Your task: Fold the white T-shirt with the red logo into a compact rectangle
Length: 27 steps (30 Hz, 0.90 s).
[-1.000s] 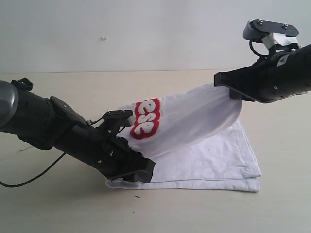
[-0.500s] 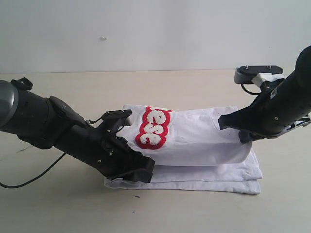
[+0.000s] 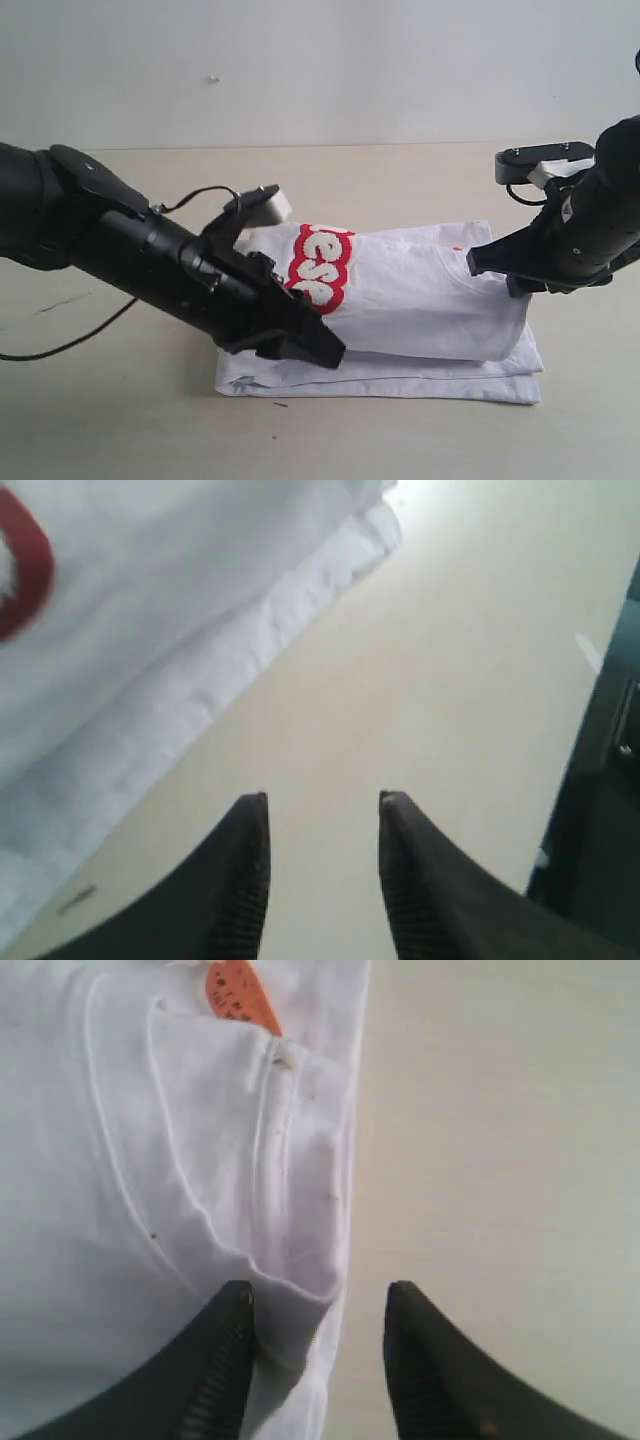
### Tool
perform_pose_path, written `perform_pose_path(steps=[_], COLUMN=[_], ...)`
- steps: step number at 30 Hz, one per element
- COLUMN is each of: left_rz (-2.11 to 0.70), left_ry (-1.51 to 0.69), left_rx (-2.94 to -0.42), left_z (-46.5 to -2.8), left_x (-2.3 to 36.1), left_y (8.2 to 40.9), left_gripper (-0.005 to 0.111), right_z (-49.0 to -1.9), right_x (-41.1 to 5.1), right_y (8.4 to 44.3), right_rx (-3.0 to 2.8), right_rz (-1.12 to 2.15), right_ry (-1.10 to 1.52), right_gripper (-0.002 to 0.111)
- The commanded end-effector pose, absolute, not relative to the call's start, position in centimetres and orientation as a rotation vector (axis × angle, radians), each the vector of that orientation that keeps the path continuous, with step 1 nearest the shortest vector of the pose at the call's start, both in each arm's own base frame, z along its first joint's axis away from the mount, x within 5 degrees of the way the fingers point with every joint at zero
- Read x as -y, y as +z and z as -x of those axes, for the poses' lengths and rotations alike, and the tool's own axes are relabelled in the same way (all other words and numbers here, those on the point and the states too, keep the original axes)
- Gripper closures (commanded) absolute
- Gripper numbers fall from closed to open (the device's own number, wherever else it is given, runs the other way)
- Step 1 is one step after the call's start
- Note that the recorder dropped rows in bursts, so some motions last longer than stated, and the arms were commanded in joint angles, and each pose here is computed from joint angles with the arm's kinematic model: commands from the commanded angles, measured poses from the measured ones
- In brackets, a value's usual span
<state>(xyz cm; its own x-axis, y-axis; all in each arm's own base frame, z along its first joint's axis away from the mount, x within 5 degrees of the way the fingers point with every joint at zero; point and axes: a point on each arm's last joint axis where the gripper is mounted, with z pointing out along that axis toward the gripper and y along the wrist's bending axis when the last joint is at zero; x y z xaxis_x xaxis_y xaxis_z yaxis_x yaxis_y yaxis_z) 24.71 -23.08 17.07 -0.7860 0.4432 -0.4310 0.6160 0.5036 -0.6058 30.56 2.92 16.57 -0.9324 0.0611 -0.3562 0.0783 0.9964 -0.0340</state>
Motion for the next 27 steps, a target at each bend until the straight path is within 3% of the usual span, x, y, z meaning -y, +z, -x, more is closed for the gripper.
perform_pose_path(steps=[1, 9, 12, 19, 27], left_rz=[-0.799, -0.800, -0.812, -0.846, -0.853], left_ry=[-0.909, -0.734, -0.725, -0.784, -0.811], left_rx=[-2.422, -2.467, -2.496, -2.593, -2.607], left_z=[-26.2, -27.7, -27.8, -27.3, -27.1], left_x=[22.4, 22.1, 22.2, 22.4, 22.5], left_y=[18.5, 14.8, 13.5, 10.9, 10.6], left_gripper=[0.069, 0.069, 0.069, 0.069, 0.069], right_z=[-31.0, -31.5, -31.5, -32.3, -33.0], right_x=[-2.6, -3.2, -3.8, -4.5, -4.6], right_y=[17.0, 19.8, 20.0, 17.4, 12.8], right_rx=[-2.723, -2.536, -2.526, -2.581, -2.689], right_rz=[-0.143, -0.207, -0.155, -0.060, -0.021], right_ry=[-0.093, 0.054, 0.113, 0.161, 0.131], right_gripper=[0.070, 0.077, 0.086, 0.108, 0.108])
